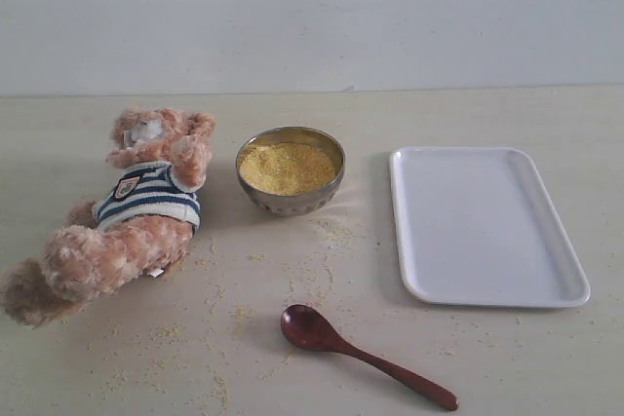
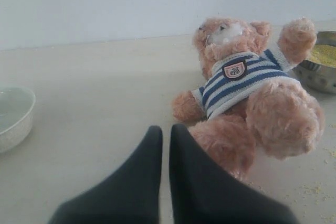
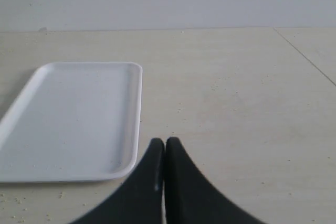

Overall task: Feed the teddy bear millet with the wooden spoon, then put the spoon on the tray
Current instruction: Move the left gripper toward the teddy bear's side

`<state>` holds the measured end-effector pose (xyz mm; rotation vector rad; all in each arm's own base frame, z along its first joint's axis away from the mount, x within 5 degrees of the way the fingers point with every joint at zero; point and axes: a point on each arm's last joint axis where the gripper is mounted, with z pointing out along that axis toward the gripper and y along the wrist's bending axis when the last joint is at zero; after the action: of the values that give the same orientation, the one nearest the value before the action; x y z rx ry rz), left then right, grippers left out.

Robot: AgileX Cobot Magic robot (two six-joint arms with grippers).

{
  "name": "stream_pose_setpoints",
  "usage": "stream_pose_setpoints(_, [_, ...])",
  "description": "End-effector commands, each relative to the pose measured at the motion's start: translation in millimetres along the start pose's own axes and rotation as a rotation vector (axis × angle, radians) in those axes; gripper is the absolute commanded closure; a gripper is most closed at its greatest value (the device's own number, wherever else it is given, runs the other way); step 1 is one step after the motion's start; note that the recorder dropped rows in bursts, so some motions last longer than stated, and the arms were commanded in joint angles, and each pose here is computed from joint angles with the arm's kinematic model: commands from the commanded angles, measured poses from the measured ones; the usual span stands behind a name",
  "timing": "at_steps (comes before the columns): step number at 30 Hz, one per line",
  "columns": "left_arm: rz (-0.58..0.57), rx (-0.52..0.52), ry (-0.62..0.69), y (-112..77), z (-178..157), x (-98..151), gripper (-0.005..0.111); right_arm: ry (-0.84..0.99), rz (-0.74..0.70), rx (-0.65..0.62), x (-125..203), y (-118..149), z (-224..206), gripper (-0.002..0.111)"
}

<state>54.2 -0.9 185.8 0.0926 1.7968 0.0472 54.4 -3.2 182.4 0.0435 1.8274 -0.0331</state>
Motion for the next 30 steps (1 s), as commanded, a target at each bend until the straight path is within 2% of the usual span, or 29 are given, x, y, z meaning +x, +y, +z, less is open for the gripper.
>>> stream_pose_setpoints(1, [-0.156, 0.024, -0.123, -1.5, -0.6, -10.2, 0.102, -0.006, -0.007, -0.003, -0.8, 0.1, -0.1, 0.108])
stream_pose_setpoints(4, [-0.373, 0.062, -0.182, -2.6, -1.5, -16.1, 0.102, -0.006, -0.007, -0.003, -0.8, 0.1, -0.1, 0.108])
stream_pose_setpoints(7, [-0.542, 0.078, -0.257, -0.8, -3.1, -22.8, 0.102, -0.006, -0.007, -0.003, -0.8, 0.1, -0.1, 0.108])
stream_pose_setpoints(9, [-0.573, 0.067, -0.313, 2.0, -4.4, -27.1, 0.102, -0.006, -0.007, -0.003, -0.8, 0.1, -0.1, 0.108])
stream_pose_setpoints(12, [-0.581, -0.006, -0.545, 14.0, -12.7, -43.3, 0.102, -0.006, -0.007, -0.003, -0.8, 0.1, -0.1, 0.108])
stream_pose_setpoints(16, [-0.633, -0.135, -1.035, 35.6, -43.6, -68.0, 0.102, -0.006, -0.007, -0.003, -0.8, 0.1, -0.1, 0.108])
stream_pose_setpoints(17, [-0.619, -0.168, -1.076, 38.3, -45.8, -73.0, 0.102, -0.006, -0.007, -0.003, -0.8, 0.1, -0.1, 0.108])
stream_pose_setpoints(18, [-0.591, -0.197, -1.059, 39.9, -44.2, -83.4, 0.102, -0.006, -0.007, -0.003, -0.8, 0.1, -0.1, 0.108])
stream_pose_setpoints(20, [-0.504, -0.24, -0.918, 40.6, -28.2, -107.0, 0.102, -0.006, -0.007, -0.003, -0.8, 0.1, -0.1, 0.108])
stream_pose_setpoints(23, [-0.418, -0.228, -0.601, 37.4, 29.5, -139.1, 0.102, -0.006, -0.007, -0.003, -0.8, 0.1, -0.1, 0.108])
stream_pose_setpoints(26, [-0.378, -0.098, -0.217, 23.8, 91.7, -157.2, 0.102, -0.006, -0.007, -0.003, -0.8, 0.1, -0.1, 0.108])
stream_pose_setpoints(29, [-0.169, 0.063, 0.183, 7.5, 142.1, -161.0, 0.102, -0.006, -0.007, -0.003, -0.8, 0.1, -0.1, 0.108])
stream_pose_setpoints(30, [-0.112, 0.102, 0.267, 5.1, 150.8, -165.4, 0.102, -0.006, -0.007, -0.003, -0.8, 0.1, -0.1, 0.108])
